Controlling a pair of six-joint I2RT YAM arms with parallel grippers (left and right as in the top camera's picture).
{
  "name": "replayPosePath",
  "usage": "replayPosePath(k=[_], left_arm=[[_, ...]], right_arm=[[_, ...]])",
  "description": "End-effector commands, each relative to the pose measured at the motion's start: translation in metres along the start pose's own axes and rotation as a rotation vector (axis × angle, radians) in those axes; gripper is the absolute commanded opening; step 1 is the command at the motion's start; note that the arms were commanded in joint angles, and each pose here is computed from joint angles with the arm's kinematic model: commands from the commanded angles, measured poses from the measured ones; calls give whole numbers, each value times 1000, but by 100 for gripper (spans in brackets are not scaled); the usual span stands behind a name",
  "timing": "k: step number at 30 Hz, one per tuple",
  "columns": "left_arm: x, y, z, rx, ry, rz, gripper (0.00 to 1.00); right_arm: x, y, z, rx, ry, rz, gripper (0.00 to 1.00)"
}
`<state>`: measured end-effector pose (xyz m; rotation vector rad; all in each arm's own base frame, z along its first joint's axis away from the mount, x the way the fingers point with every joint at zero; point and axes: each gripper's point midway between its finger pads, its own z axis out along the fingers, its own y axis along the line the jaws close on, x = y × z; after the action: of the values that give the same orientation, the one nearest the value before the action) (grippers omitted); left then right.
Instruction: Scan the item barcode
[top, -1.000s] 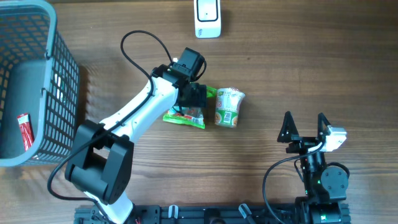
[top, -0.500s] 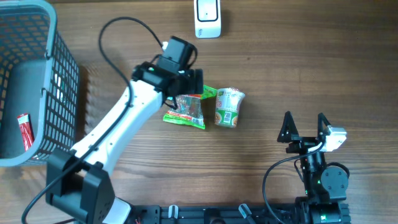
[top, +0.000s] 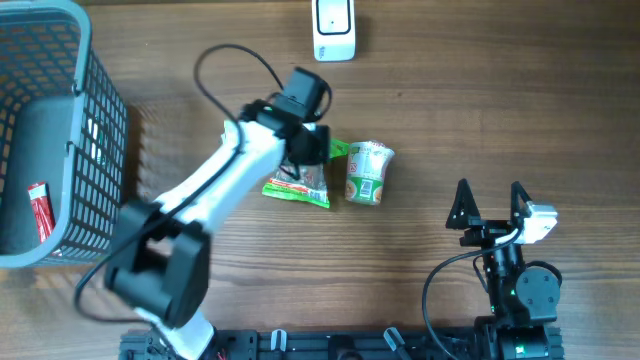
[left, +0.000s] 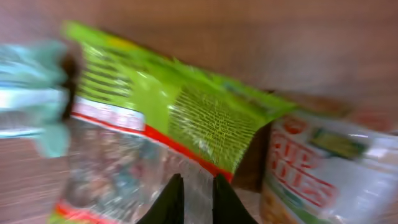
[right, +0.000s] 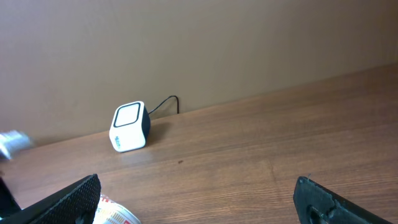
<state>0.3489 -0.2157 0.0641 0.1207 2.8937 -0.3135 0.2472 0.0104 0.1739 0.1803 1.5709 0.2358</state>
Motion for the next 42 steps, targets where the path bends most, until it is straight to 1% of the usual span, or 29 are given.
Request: replayPosePath(k=[1,5,7,9,13,15,16,17,18,19,20,23,30,33,35,38,40,42], left_arm=[[27,-9,41,-11,105,41,15],[38,-5,62,-43,151,51,17],[29,-2,56,-38,130,35,19],[7,1,35,-17,68,6,23],[-44,16,-25,30,-102,-66,32],[-63,29,-51,44,-186,-104,33],[-69,39,-62,43,-213,-126,30],[-73,48,-69,40,-231,-148,17],[-75,58,-72,32,-235,-170,11],[-75,67,-73,22,-230,-191,5],[-74,75,-72,12,-221,-208,4],[-65,89,-54,-10,-177,-233,4],[-18,110,8,-90,1,-255,4],[-4,132,30,-189,20,-257,4],[0,141,44,-217,8,-256,4],[4,133,46,-172,26,-257,4],[0,119,36,-102,22,-254,4],[-9,114,18,-79,-23,-250,4]], right_arm=[[-3,0,-1,-2,-14,4,100],[-3,0,-1,-2,-14,4,100],[-3,0,-1,-2,-14,4,100],[-3,0,-1,-2,-14,4,100],[-3,0,-1,-2,-14,4,100],[-3,0,-1,-2,-14,4,100],[-3,0,-1,-2,-14,4,99],[-3,0,-1,-2,-14,4,100],[-3,0,-1,-2,-14,4,100],[-3,0,-1,-2,-14,4,100],[-3,0,-1,-2,-14,4,100],[-3,0,-1,-2,-14,4,100],[-3,0,-1,-2,-14,4,100],[-3,0,-1,-2,-14,4,100],[-3,0,-1,-2,-14,4,100],[-3,0,-1,-2,-14,4,100],[-3,0,-1,-2,-14,4,100],[-3,0,-1,-2,-14,4,100]])
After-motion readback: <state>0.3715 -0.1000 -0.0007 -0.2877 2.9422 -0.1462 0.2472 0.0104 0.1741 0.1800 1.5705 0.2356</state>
